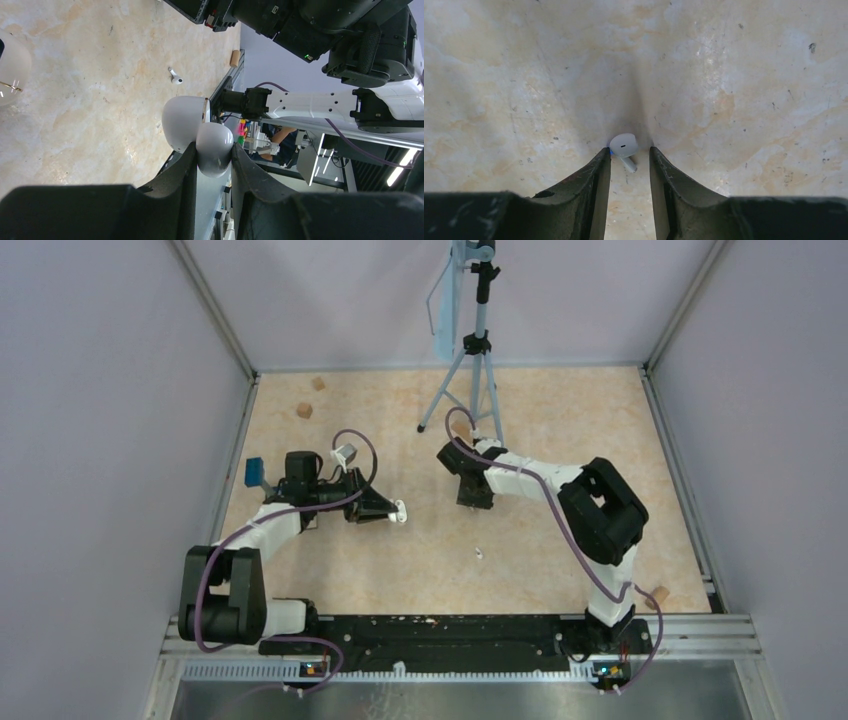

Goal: Insert the wireless bluetooth earbuds into the charging case
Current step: Pick up the left earbud from the center of the board.

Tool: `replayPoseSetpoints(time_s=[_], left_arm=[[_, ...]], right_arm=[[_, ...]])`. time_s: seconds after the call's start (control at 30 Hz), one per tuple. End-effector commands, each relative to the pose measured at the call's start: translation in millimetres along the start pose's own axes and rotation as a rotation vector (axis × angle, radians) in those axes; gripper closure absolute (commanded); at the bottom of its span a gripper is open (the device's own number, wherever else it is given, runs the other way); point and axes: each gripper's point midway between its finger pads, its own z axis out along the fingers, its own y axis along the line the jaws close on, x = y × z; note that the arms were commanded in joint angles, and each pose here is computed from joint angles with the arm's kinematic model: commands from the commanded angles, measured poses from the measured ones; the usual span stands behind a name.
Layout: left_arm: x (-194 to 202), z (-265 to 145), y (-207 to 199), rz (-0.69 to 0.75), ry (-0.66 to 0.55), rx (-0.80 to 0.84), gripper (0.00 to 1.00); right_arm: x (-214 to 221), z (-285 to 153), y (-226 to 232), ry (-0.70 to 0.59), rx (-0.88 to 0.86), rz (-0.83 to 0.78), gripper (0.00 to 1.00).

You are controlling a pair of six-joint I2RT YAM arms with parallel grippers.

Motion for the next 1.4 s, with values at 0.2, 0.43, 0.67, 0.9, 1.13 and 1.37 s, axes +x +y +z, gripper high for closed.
replayPoseSetpoints(time_s=[0.2, 0.43, 0.67, 0.9, 1.13, 1.37], left_arm=[[-5.1, 0.4, -15.9, 0.073, -0.013, 0.033, 1.00], [-1.9, 1.2, -11.9, 0.065, -0.006, 0.032, 1.00], [-1.8, 1.4, -11.4, 0.075, -0.005, 0.034, 1.00], [-2.0, 1.5, -11.9, 0.083, 0.003, 0.039, 1.00], [-2.1, 2.5, -8.0, 0.078, 0.012, 0.031, 1.00], [-1.8, 2.9, -7.0, 0.081, 0.016, 0.033, 1.00]], right_arm=[[33.8, 15.6, -28.9, 0.095, -0.006, -0.113, 0.66], [27.1, 23.6, -30.1, 0.086, -0.065, -0.273, 0.64], [26.7, 26.8, -31.9, 0.106, -0.070, -0.331, 0.68], [26.0, 31.8, -29.7, 0.114, -0.065, -0.350, 0.68], [28.5, 30.0, -23.3, 0.127, -0.097, -0.327, 0.76], [28.1, 22.1, -16.8, 0.130, -0.137, -0.298, 0.82]])
